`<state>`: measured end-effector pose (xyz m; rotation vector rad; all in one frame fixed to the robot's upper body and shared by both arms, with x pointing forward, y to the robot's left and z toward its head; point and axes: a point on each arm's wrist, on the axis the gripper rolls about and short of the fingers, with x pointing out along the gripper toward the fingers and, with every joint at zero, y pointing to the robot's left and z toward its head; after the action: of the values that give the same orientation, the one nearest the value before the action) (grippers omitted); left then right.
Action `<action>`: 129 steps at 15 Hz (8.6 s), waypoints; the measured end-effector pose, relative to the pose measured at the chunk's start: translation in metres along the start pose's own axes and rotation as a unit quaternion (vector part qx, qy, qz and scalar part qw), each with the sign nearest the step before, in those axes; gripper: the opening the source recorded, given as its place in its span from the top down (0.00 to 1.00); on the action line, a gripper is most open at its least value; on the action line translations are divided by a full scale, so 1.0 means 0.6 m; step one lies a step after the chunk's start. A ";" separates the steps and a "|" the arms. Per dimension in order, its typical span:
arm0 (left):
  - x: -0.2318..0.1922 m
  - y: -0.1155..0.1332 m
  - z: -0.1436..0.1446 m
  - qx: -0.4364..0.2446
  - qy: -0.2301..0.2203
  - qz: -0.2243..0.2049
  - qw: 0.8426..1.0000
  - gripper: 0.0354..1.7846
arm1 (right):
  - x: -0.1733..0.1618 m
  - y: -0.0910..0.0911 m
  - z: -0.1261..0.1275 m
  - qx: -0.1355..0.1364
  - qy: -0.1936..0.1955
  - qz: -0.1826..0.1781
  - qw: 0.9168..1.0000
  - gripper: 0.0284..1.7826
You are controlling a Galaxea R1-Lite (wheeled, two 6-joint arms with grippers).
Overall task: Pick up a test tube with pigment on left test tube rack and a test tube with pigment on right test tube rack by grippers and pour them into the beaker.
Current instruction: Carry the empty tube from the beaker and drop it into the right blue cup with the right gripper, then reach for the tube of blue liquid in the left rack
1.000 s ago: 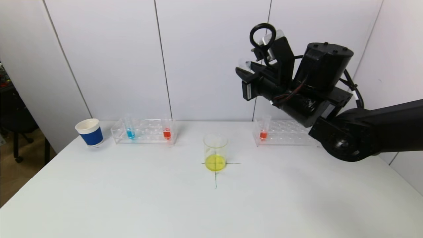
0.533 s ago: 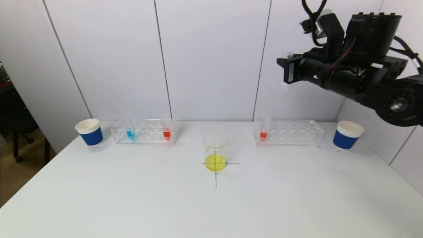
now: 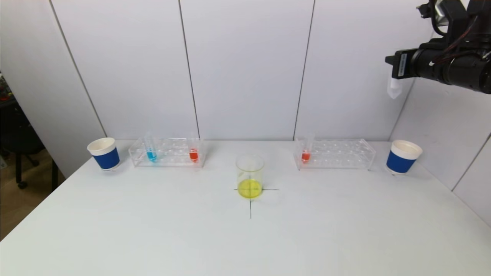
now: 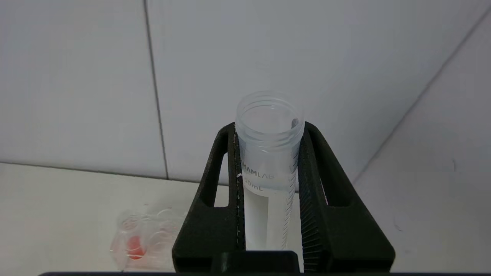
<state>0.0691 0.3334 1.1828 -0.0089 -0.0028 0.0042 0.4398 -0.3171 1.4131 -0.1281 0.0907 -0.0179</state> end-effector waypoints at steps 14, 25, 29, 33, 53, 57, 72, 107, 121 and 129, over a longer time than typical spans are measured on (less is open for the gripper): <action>0.000 0.000 0.000 0.000 0.000 0.000 1.000 0.01 | 0.050 -0.149 -0.068 0.068 0.045 -0.111 0.990 0.75; 0.000 0.000 0.000 0.000 0.000 0.000 1.000 0.01 | 0.120 -0.168 -0.147 0.113 0.063 -0.125 0.984 0.75; 0.000 0.000 0.000 0.000 0.000 0.000 1.000 0.01 | 0.142 -0.179 -0.186 0.125 0.083 -0.133 0.980 0.75; 0.000 0.000 0.000 0.000 0.000 0.000 1.000 0.01 | 0.155 -0.195 -0.215 0.131 0.095 -0.143 0.976 0.75; 0.000 0.000 0.000 0.000 0.000 0.000 1.000 0.01 | 0.158 -0.189 -0.311 0.137 0.130 -0.138 0.972 0.75; 0.000 0.000 0.000 0.000 0.000 0.000 1.000 0.01 | 0.154 -0.185 -0.330 0.136 0.130 -0.138 0.972 0.75; 0.000 0.000 0.000 0.000 0.000 0.000 1.000 0.01 | 0.146 -0.179 -0.351 0.137 0.139 -0.137 0.971 0.75; 0.000 0.000 0.000 0.000 0.000 0.000 1.000 0.01 | -0.199 -0.031 -0.135 0.126 0.004 -0.008 0.992 0.01; 0.000 0.000 0.000 0.000 0.000 0.000 1.000 0.01 | -0.542 -0.011 -0.256 0.086 -0.042 0.032 0.995 0.01; 0.000 0.000 0.000 0.000 0.000 0.000 1.000 0.01 | -0.607 0.001 -0.358 0.046 -0.056 0.025 0.997 0.01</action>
<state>0.0691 0.3334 1.1828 -0.0089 -0.0028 0.0042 0.0574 -0.3354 1.2335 -0.0349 -0.0191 0.0346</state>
